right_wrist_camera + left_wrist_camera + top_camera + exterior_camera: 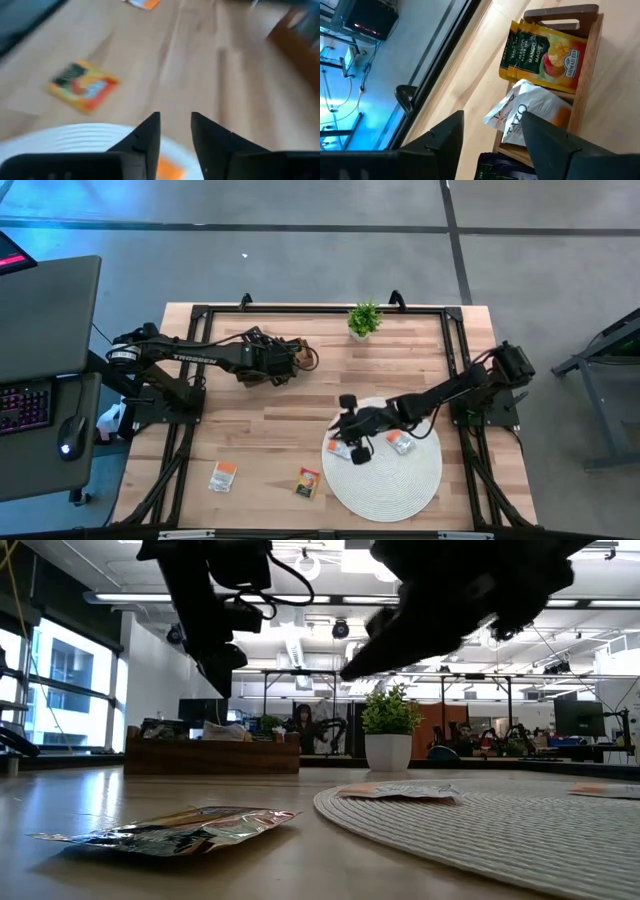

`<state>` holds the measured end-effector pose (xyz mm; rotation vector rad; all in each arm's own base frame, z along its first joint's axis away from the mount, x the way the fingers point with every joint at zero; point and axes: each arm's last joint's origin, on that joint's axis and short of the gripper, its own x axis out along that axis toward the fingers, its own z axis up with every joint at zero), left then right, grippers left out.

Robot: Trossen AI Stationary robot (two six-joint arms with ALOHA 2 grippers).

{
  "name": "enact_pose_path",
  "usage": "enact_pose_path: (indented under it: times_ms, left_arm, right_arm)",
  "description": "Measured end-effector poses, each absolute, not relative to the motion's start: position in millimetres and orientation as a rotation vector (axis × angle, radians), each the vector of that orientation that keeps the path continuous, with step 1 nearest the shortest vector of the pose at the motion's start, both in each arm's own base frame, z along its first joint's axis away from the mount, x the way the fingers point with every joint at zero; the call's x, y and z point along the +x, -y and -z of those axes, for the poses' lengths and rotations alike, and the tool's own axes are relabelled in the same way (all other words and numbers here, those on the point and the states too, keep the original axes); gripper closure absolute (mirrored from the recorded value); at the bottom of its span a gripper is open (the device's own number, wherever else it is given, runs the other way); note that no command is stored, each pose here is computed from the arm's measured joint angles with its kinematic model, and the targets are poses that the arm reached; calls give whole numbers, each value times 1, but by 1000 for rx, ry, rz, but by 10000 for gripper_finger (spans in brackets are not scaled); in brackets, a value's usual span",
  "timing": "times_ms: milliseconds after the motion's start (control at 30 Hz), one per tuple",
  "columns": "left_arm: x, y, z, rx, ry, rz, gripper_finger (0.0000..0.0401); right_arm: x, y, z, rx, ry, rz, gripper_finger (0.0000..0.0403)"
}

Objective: Pick & Place Tea
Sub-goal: Put the white tea bag into the middle section of the wooden organizer

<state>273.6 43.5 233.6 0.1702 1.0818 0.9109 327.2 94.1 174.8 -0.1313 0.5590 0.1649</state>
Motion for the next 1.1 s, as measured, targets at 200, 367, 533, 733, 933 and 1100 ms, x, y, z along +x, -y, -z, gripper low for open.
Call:
enact_pose_path:
  times_ms: [200,367,533,733,933,1100]
  left_arm:
    - [275,-44,-234,164,-1069,-911,206]
    - [275,-44,-234,164,-1067,-911,206]
    - [275,-44,-234,163,-1067,-911,206]
    - [275,-44,-234,163,-1067,-911,206]
    - [275,-44,-234,163,-1067,-911,206]
    - [275,-44,-234,163,-1067,-911,206]
  right_arm:
    - [310,-103,-158,75,-799,-87,277]
    - [295,-103,-145,191,-916,121,276]
    - [287,-106,-137,313,-909,158,276]
    - [286,-110,-133,367,-837,134,276]
    - [279,-110,-126,352,-860,138,276]
    - [278,-116,-120,329,-852,106,276]
